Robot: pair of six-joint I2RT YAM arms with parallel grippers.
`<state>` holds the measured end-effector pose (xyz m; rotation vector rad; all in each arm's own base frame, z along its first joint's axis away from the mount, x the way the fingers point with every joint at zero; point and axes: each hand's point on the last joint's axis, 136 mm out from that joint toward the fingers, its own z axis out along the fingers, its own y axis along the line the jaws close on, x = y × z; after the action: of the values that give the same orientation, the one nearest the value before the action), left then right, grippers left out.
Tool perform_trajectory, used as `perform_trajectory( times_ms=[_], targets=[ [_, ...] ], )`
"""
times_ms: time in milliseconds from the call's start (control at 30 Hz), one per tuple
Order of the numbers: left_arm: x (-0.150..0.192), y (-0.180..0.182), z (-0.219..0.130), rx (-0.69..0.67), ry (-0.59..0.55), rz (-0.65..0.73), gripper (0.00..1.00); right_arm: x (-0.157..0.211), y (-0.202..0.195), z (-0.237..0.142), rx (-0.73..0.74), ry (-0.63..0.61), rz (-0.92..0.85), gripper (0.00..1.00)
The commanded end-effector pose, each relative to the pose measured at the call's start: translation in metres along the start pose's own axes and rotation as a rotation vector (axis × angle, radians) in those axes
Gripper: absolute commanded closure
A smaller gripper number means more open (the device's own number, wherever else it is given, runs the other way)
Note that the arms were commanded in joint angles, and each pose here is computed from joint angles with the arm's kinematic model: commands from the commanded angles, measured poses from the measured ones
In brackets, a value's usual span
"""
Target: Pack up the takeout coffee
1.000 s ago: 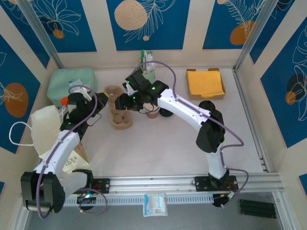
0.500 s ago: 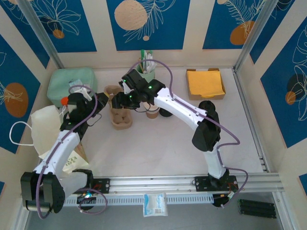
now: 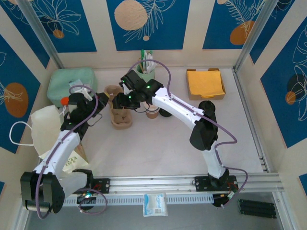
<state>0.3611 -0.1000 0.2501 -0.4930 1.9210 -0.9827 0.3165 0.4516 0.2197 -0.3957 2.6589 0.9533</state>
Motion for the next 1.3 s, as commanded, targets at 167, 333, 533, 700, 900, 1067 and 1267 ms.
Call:
perform_trajectory(
  times_ms=[167,333,533,700,900,1067,1267],
  targets=[
    [-0.002,-0.01,0.0,0.029,-0.017,0.0,1.0,-0.003,0.003,0.012,-0.006,0.019,-0.008,0.48],
    [-0.002,-0.01,0.0,0.029,-0.019,0.002,1.0,-0.001,0.004,0.016,-0.009,0.029,-0.006,0.48],
    [-0.003,-0.011,0.0,0.028,-0.021,0.002,1.0,0.004,0.004,0.018,-0.013,0.043,-0.001,0.52],
    [-0.003,-0.01,0.0,0.025,-0.023,0.002,1.0,0.006,0.004,0.016,-0.026,0.039,0.011,0.58],
    [-0.004,-0.011,0.0,0.03,-0.023,0.009,0.9,0.004,0.004,0.01,-0.034,0.027,0.02,0.64],
    [-0.01,-0.021,0.0,0.044,-0.022,0.031,0.52,-0.002,0.004,-0.005,-0.043,-0.004,0.022,0.65],
    [-0.024,-0.043,-0.007,0.062,-0.037,0.073,0.01,-0.011,0.0,-0.032,-0.056,-0.06,0.028,0.66]
  ],
)
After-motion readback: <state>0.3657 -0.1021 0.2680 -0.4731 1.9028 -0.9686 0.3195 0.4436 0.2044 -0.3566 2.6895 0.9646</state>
